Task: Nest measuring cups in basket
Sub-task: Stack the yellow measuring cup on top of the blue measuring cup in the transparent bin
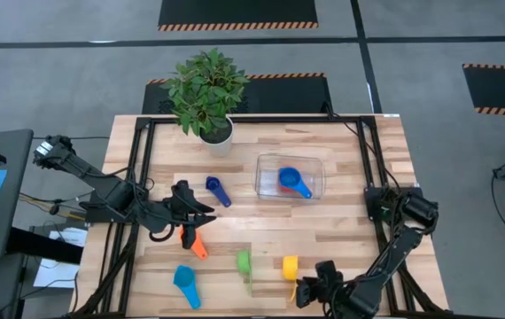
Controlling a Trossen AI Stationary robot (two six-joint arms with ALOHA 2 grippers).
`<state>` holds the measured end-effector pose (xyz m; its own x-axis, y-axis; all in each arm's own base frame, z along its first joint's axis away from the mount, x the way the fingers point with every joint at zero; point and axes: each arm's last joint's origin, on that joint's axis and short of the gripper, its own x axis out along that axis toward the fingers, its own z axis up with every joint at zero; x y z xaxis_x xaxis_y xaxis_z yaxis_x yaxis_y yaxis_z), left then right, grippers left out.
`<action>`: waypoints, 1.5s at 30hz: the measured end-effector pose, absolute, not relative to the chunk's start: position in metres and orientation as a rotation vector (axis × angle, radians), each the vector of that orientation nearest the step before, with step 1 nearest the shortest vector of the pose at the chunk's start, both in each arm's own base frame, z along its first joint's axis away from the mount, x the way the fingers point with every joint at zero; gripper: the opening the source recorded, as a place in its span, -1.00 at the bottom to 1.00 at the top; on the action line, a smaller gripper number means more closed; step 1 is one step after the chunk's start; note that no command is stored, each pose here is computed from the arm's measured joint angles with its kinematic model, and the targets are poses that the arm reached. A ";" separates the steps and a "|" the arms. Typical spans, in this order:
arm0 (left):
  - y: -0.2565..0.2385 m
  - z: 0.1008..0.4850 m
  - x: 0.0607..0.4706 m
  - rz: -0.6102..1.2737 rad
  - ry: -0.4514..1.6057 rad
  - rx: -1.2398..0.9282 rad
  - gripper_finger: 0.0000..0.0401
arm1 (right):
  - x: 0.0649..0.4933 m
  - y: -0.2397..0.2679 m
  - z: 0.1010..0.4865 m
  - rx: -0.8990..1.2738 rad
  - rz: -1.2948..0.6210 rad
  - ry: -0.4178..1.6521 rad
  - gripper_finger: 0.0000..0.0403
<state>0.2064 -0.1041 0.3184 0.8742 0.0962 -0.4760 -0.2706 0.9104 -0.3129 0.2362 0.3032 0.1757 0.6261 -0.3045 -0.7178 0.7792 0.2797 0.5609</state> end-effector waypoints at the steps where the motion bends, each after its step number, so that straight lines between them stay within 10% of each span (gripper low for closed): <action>1: -0.104 0.318 0.206 0.199 0.470 -0.392 -0.49 | 0.235 0.302 0.174 1.014 -0.775 0.545 -0.19; 35: -0.105 0.320 0.207 0.176 0.465 -0.410 -0.49 | 0.305 0.247 0.170 0.703 -0.740 0.666 -0.03; 45: -0.105 0.320 0.207 0.179 0.463 -0.390 -0.49 | 0.323 0.224 0.168 0.650 -0.730 0.787 -0.69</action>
